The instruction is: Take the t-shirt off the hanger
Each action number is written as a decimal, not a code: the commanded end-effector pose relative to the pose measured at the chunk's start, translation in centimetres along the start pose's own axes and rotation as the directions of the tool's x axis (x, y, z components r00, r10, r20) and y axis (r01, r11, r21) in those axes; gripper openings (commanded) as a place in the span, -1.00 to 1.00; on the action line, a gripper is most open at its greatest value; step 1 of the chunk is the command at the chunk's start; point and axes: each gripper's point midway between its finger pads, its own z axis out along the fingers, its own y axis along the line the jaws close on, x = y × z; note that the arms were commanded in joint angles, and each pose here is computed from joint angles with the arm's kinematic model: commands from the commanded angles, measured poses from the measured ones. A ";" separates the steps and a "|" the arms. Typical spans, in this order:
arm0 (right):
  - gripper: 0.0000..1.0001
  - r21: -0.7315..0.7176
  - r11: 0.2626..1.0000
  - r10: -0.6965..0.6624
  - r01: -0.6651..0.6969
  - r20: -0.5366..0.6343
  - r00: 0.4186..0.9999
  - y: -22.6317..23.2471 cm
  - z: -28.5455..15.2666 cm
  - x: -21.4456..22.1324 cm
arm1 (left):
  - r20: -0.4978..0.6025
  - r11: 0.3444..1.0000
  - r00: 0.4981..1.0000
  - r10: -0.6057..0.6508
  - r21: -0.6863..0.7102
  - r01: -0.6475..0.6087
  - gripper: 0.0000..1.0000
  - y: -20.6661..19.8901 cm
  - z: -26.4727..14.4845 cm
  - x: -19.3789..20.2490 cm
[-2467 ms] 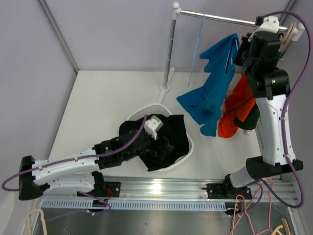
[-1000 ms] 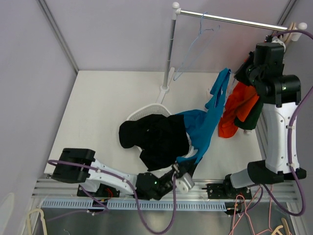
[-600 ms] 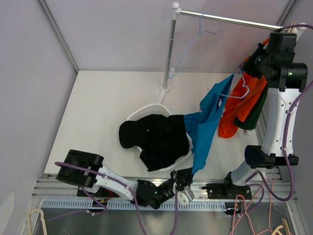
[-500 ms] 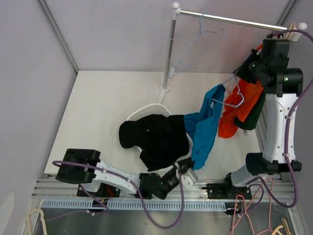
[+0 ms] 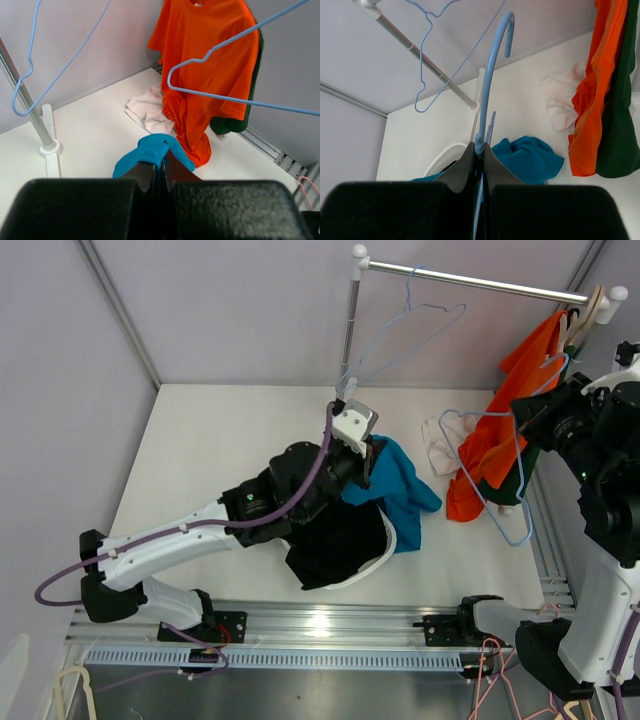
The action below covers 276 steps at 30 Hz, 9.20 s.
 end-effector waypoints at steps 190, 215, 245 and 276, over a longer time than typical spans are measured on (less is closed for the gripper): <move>-0.09 0.353 0.914 -0.248 0.198 0.103 0.963 -14.9 25.1 -10.3 | -0.244 0.972 0.943 -0.228 -0.110 0.207 0.99 8.1 -7.4 15.7; -1.00 0.370 0.869 -0.378 0.329 0.066 0.924 -13.3 29.3 -8.4 | -0.248 0.972 0.943 -0.221 -0.137 0.192 0.99 9.4 -7.4 16.5; -1.00 0.191 0.924 -0.377 0.332 0.309 0.873 2.6 19.3 -10.5 | -0.059 1.000 0.998 -0.028 0.003 0.028 0.99 5.2 -7.5 8.3; -1.00 0.185 0.974 -0.164 0.127 0.195 0.967 6.6 9.2 1.3 | 0.283 0.974 0.957 0.059 0.194 -0.117 -0.99 -8.9 -3.1 1.4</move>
